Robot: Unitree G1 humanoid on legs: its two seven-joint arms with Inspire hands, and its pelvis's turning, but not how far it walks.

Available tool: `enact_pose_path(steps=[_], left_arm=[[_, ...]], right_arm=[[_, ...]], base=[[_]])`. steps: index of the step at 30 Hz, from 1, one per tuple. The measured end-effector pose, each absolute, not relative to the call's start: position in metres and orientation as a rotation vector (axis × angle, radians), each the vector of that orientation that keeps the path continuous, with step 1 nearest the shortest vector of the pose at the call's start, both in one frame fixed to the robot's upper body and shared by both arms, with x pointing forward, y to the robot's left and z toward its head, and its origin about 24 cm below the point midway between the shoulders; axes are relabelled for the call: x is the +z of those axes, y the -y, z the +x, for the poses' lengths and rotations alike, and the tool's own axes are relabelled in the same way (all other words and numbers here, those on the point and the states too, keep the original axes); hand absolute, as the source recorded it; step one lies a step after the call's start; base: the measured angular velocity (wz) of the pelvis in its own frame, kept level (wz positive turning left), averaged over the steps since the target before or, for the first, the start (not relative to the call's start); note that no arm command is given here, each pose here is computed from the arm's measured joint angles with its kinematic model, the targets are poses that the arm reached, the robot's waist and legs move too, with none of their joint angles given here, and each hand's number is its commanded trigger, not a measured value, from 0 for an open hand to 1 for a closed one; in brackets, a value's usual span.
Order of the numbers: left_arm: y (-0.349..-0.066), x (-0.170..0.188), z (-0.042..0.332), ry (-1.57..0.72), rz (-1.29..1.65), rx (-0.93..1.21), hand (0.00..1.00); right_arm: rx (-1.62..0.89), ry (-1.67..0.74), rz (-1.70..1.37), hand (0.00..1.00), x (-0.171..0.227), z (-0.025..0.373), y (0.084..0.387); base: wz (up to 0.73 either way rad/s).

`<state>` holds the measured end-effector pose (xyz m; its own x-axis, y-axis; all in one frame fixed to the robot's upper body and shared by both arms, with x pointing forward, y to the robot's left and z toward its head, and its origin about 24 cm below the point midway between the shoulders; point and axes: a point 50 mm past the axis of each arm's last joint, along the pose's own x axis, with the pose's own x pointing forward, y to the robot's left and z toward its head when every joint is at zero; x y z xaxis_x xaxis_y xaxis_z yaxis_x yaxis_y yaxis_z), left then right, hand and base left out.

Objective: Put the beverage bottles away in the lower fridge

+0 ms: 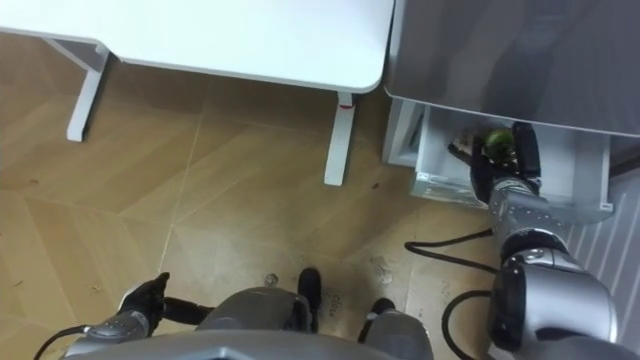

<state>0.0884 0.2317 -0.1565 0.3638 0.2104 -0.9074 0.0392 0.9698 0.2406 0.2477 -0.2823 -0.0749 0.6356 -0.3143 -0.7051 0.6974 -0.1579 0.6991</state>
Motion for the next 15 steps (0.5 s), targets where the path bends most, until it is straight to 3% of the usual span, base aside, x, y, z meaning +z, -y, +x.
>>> enact_pose_path(steps=[15], left_arm=[[-0.2319, -0.1563, 0.0888, -1.194, 0.239, 0.115, 0.0]], right_arm=[[-0.902, -0.313, 1.478, 0.0, -0.0739, 0.2482, 0.2832]], base=[[0.0]])
